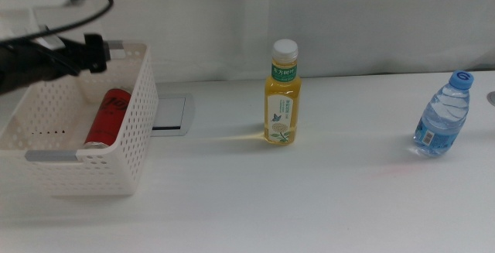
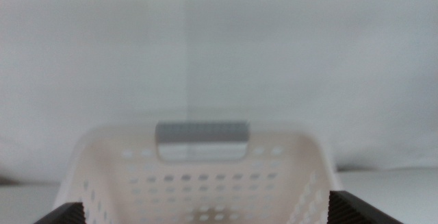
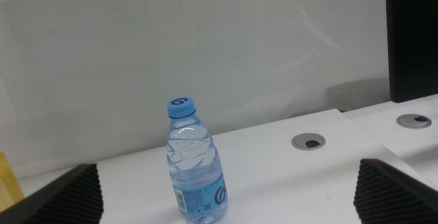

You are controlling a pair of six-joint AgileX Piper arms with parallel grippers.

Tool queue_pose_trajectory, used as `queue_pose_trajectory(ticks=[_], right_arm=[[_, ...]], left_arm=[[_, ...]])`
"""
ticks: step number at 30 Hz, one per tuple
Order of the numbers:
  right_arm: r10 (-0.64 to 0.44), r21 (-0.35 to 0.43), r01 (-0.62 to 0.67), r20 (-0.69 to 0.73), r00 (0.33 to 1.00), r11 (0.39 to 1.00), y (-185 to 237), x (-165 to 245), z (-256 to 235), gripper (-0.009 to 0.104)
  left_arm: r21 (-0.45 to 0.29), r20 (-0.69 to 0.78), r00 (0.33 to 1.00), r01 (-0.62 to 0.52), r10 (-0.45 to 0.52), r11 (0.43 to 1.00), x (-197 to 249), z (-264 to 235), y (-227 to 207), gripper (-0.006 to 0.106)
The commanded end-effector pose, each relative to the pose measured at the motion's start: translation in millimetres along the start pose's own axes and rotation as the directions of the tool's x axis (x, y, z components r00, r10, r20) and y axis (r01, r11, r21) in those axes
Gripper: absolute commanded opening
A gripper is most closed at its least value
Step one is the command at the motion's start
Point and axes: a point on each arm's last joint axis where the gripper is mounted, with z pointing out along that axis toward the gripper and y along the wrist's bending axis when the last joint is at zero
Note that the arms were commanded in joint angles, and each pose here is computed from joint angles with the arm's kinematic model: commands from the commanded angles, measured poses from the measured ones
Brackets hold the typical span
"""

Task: Use arms to grab the bottles and put them into the dustbin to the left of the table.

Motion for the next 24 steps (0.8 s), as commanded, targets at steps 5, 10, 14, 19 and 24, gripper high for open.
queue_pose_trajectory(ticks=[5, 10, 14, 19, 24], right_arm=[[-0.008, 0.007, 0.008, 0.031, 0.999, 1.0, -1, 0, -3, 0.103], [-0.008, 0.007, 0.008, 0.031, 0.999, 1.0, -1, 0, -3, 0.103], [-0.008, 0.007, 0.008, 0.031, 0.999, 1.0, -1, 0, -3, 0.103], [-0.01, 0.007, 0.01, 0.031, 0.999, 1.0, -1, 0, -3, 0.103], [-0.01, 0.008, 0.01, 0.031, 0.999, 1.0, -1, 0, -3, 0.103]], left_arm=[[0.066, 0.086, 0.996, -0.006, 0.0, 0.998, -28, -42, -7, 0.093], [0.121, 0.119, 0.993, -0.021, 0.006, 0.992, -39, -67, -13, 0.093], [0.183, 0.132, 0.991, -0.04, 0.016, 0.982, -44, -84, -24, 0.093], [0.291, 0.135, 0.99, -0.087, 0.049, 0.953, -43, -93, -57, 0.093], [0.406, 0.134, 0.989, -0.112, 0.062, 0.907, -38, -102, -100, 0.093]])
